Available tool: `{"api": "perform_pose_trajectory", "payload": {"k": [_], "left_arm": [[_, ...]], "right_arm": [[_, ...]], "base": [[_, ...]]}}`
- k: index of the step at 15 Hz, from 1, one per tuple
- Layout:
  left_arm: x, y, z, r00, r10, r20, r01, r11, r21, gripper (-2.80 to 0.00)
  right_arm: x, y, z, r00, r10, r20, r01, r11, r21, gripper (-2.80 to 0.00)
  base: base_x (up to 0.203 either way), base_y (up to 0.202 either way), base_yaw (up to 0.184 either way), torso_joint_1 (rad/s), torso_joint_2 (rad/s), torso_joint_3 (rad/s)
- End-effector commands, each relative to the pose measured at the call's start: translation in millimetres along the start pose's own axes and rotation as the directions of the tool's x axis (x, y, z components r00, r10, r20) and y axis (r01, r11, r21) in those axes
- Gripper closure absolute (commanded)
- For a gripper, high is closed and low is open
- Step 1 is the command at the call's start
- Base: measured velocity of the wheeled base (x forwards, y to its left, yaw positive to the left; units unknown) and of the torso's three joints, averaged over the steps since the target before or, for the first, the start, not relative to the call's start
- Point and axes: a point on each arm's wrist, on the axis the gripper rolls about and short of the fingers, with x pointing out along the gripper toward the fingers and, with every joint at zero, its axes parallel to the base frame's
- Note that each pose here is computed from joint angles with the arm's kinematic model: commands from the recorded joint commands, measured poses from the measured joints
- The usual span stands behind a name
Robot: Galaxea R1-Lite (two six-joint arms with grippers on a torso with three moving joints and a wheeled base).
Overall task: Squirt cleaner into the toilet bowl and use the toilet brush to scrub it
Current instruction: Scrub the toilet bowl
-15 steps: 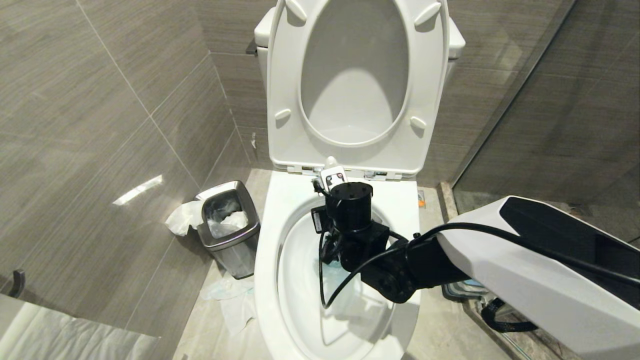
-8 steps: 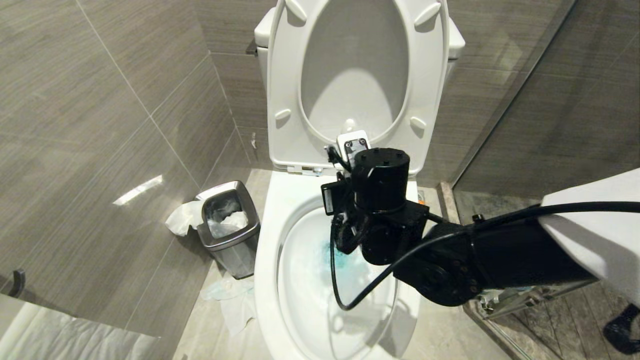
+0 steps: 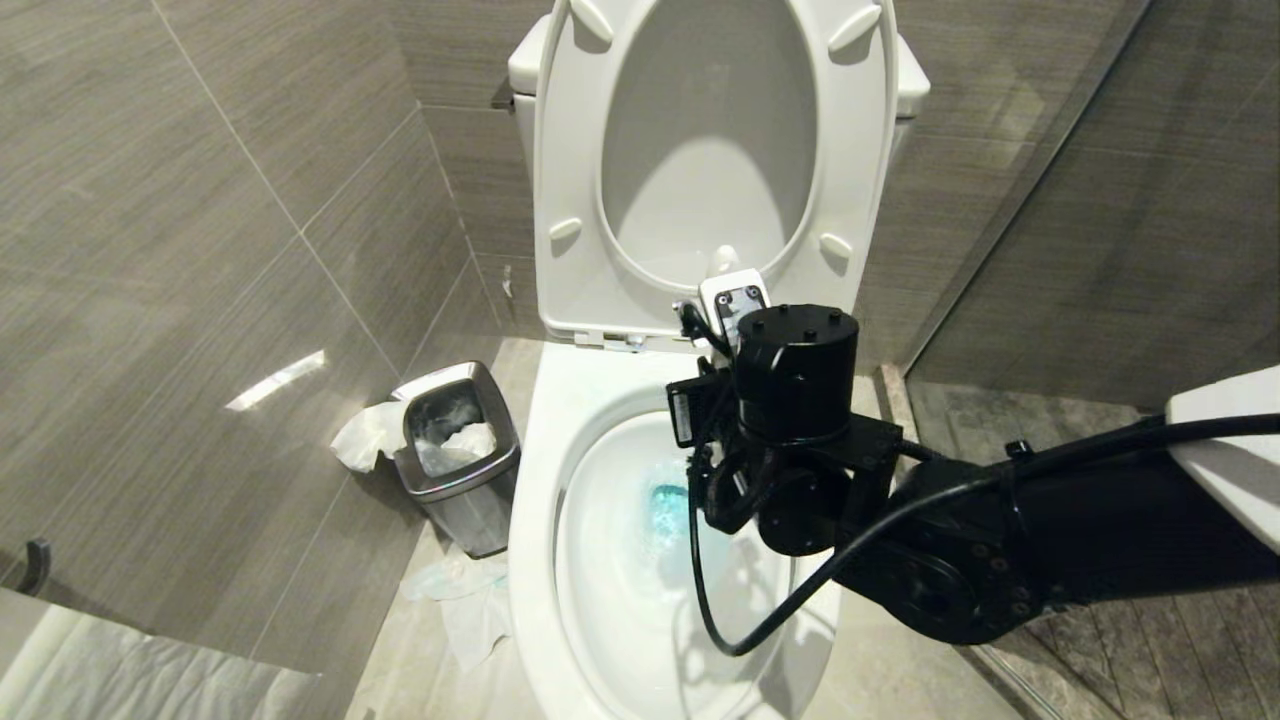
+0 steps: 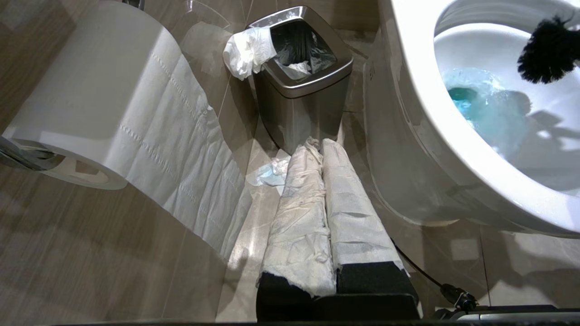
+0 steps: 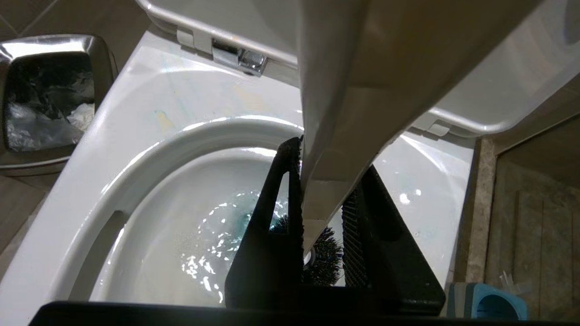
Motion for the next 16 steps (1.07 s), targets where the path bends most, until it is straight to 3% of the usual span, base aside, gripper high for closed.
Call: {"api": "perform_pose_trajectory", "payload": {"k": [1,6,16], "left_arm": [[0.2,0.0,-0.4,1.0,0.0,-0.003,0.0,1.0,0.0,0.0],[0.2,0.0,-0.4,1.0,0.0,-0.003,0.0,1.0,0.0,0.0],[0.2,0.0,-0.4,1.0,0.0,-0.003,0.0,1.0,0.0,0.0]], "right_arm": [[10.0,8.9,-17.3,1.0,-0.004,-0.029,0.003,1.0,-0.024,0.0],[37.4,16.0,-26.1,0.999,-0.035,-0.025,0.034,0.999,-0.007,0.0],[80.9,35.4,-19.0,0.998,-0.061,0.017,0.06,0.998,0.032,0.0]], "base": [[0.0,0.0,0.0,0.0,0.0,0.0],[0.0,0.0,0.0,0.0,0.0,0.0],[0.0,0.0,0.0,0.0,0.0,0.0]]}}
